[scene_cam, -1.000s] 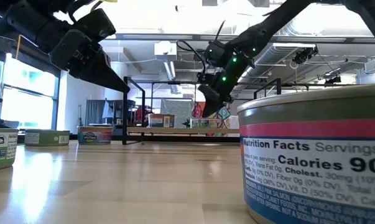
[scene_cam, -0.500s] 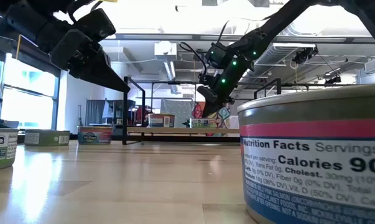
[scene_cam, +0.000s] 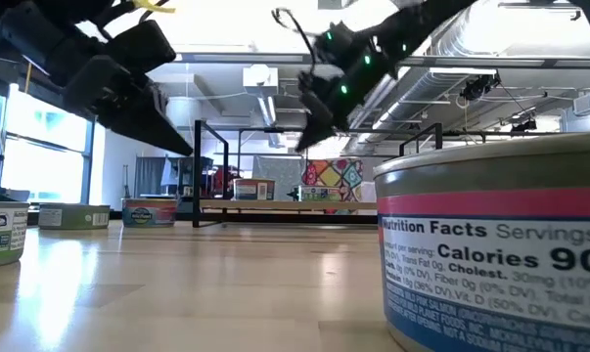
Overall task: Stack canned seafood by type on shelf
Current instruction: Put the green tuna can on the shelf
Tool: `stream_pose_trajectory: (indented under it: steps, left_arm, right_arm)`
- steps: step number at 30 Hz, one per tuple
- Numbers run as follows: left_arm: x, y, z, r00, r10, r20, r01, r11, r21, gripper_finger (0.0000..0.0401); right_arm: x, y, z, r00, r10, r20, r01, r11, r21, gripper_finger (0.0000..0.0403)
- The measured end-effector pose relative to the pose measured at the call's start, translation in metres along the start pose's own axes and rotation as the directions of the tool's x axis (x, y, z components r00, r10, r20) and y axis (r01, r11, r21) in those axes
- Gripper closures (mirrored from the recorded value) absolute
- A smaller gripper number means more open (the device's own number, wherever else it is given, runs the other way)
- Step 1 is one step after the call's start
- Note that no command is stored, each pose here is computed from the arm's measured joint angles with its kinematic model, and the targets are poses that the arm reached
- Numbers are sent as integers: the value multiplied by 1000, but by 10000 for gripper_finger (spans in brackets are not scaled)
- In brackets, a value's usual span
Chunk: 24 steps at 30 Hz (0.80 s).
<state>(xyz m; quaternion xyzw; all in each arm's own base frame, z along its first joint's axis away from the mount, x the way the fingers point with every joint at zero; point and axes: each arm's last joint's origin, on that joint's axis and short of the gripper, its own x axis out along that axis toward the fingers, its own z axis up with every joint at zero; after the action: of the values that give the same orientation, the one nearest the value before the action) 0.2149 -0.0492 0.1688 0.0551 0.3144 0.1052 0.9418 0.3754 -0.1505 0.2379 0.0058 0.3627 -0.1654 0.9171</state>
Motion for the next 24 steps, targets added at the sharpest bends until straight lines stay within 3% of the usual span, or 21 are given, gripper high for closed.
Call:
stream_pose_trajectory:
  steps: [6,9,17,24]
  left_arm:
    - [-7,-14,-5,998,-52,-21,53,998,34,401]
    - [-12,-23,-7,996,-89,-18,90,994,56,401]
    - [-17,-34,-2,988,-142,59,138,988,77,401]
    - [-19,-37,10,965,-205,164,189,976,107,401]
  right_arm:
    - [-7,100,1,983,182,9,-178,968,-176,403]
    - [-10,149,-20,960,276,44,-258,937,-235,403]
    - [-36,242,-86,884,466,32,-459,879,-127,403]
    - [-77,301,-114,860,510,25,-505,857,-106,403]
